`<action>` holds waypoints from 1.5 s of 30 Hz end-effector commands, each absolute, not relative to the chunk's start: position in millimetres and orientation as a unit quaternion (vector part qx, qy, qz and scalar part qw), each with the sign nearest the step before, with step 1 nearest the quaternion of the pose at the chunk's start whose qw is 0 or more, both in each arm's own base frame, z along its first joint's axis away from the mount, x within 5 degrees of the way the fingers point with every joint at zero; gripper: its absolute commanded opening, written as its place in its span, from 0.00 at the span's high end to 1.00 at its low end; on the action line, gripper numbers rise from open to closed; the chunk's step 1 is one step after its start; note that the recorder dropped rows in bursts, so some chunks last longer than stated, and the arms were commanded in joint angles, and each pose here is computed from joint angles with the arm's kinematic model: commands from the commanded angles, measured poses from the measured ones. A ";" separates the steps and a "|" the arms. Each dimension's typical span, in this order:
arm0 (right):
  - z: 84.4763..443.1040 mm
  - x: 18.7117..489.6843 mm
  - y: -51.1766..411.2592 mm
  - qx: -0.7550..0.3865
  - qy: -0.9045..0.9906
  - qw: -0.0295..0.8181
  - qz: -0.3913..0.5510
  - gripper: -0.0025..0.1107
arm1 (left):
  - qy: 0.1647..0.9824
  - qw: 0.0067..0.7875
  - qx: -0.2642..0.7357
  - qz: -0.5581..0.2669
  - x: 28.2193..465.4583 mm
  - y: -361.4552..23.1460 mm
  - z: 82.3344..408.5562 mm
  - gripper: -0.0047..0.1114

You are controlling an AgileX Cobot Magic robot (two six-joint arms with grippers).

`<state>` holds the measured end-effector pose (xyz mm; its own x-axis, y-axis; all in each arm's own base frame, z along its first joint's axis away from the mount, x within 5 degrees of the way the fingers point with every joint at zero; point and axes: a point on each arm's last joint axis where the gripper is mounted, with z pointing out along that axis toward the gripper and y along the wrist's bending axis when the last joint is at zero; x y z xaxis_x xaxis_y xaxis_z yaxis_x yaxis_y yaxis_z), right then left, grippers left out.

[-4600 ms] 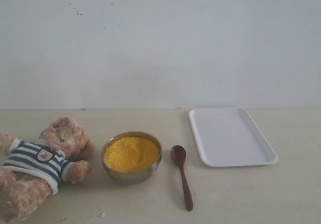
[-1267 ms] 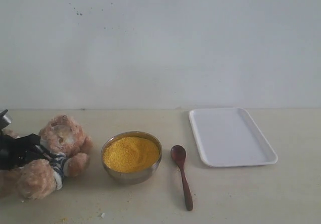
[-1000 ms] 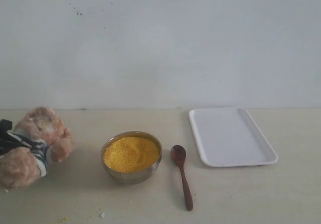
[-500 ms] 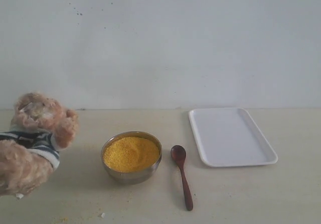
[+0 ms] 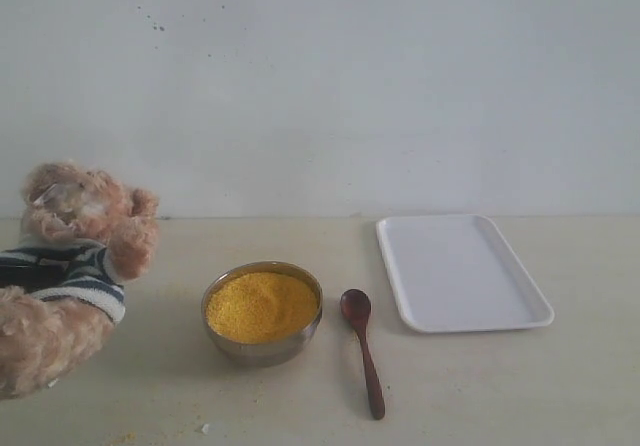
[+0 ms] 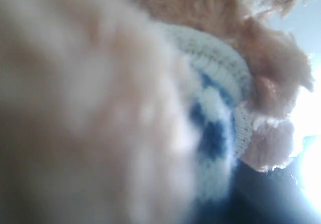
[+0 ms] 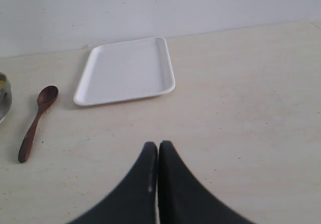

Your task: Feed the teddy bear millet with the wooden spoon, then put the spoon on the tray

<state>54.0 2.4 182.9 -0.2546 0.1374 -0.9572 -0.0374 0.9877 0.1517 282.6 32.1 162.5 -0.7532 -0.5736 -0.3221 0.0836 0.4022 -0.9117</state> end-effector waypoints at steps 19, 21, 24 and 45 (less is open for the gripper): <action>224.4 54.0 7.2 0.207 0.593 0.694 0.352 0.98 | 0.771 0.354 -0.105 -0.519 281.6 29.4 168.9 0.93; 234.5 51.2 6.9 0.225 0.537 0.701 0.412 0.98 | 0.772 0.357 -0.101 -0.517 281.6 29.4 168.9 0.93; 243.7 47.6 6.4 0.216 0.492 0.721 0.438 0.98 | 0.772 0.358 -0.100 -0.516 281.6 29.4 168.9 0.93; 427.9 136.9 18.8 -0.081 0.623 0.778 0.006 0.98 | 0.775 0.377 -0.071 -0.503 281.6 29.4 168.9 0.93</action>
<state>73.3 34.2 449.6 0.5216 0.0879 -0.8486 -0.3606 0.9242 -0.1259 282.6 32.1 162.5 -0.7202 -0.4793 -0.5016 0.2358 0.5109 -0.8267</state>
